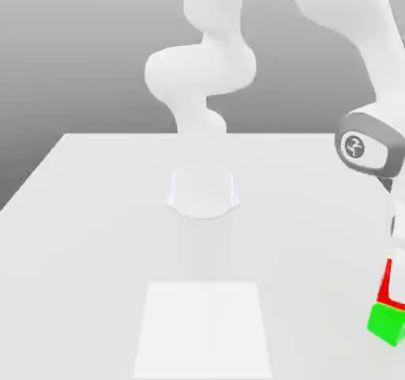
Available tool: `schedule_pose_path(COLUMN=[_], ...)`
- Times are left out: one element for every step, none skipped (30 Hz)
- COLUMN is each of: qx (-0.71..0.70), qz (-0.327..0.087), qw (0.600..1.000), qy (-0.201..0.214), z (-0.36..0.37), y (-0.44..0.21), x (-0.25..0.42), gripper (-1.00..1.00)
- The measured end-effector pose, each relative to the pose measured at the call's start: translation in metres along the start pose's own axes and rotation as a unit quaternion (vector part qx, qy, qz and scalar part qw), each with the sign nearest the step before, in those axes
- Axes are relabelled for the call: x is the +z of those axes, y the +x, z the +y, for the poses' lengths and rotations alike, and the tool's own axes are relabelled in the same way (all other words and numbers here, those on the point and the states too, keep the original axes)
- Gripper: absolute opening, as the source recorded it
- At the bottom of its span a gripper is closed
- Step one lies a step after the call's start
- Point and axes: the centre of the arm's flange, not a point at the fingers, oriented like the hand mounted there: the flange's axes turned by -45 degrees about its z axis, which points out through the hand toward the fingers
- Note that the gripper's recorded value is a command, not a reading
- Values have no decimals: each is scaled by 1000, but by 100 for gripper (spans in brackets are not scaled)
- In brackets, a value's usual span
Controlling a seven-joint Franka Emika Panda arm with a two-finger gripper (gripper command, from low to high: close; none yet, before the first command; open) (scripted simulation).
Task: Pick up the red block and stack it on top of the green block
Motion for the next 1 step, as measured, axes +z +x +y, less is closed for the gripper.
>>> schedule_pose_path(qx=[0], qz=[0], qw=[1000], qy=[0], z=[0], y=[0], x=[0], gripper=[100])
